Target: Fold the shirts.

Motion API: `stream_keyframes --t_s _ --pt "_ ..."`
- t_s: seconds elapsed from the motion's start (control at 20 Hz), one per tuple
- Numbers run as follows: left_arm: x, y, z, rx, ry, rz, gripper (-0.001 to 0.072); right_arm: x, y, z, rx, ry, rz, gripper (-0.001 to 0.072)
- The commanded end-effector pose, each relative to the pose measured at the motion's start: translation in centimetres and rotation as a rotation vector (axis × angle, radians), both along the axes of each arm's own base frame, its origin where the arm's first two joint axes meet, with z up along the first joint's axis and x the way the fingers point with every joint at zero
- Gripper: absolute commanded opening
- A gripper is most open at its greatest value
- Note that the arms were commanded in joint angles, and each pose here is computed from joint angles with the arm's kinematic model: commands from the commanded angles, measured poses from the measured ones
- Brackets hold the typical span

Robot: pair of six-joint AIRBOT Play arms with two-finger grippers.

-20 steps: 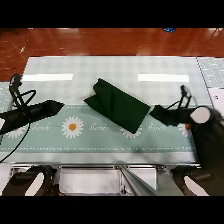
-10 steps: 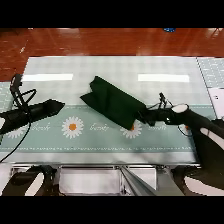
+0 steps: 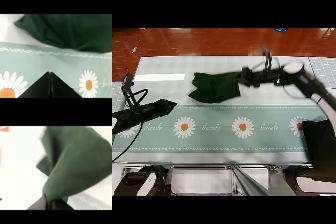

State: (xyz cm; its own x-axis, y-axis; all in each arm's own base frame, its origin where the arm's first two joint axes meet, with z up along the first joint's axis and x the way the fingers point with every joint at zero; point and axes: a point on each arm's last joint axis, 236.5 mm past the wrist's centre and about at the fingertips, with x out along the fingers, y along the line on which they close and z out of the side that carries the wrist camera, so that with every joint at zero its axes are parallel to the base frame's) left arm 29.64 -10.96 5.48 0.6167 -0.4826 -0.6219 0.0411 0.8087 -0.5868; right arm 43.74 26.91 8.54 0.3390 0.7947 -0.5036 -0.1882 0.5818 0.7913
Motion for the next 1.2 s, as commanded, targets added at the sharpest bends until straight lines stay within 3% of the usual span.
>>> stream_keyframes --t_s 0.0,0.3,0.5,0.65,0.85,1.15 --pt "0.0 0.0 0.0 0.0 0.001 0.0 0.0018 2.6 -2.0 8.1 -0.138 -0.178 0.007 0.0027" --pt "-0.1 0.0 -0.1 0.0 0.004 -0.002 0.0018 3.2 -11.8 16.2 -0.249 -0.229 -0.117 0.0027" --pt "-0.1 0.0 -0.1 0.0 0.004 -0.003 0.0018 0.6 -21.9 17.4 -0.341 -0.128 -0.324 0.0026" --pt "-0.1 0.0 -0.1 0.0 0.004 -0.002 0.0018 -3.9 -28.3 16.7 -0.472 -0.006 -0.444 0.0024" --pt "-0.1 0.0 -0.1 0.0 0.003 -0.002 0.0018 -10.7 -34.1 14.8 -0.476 0.118 -0.652 0.0024" --pt "0.0 0.0 0.0 -0.004 0.001 0.001 0.0018 -26.8 -43.5 7.7 -0.605 0.467 -1.095 0.0025"
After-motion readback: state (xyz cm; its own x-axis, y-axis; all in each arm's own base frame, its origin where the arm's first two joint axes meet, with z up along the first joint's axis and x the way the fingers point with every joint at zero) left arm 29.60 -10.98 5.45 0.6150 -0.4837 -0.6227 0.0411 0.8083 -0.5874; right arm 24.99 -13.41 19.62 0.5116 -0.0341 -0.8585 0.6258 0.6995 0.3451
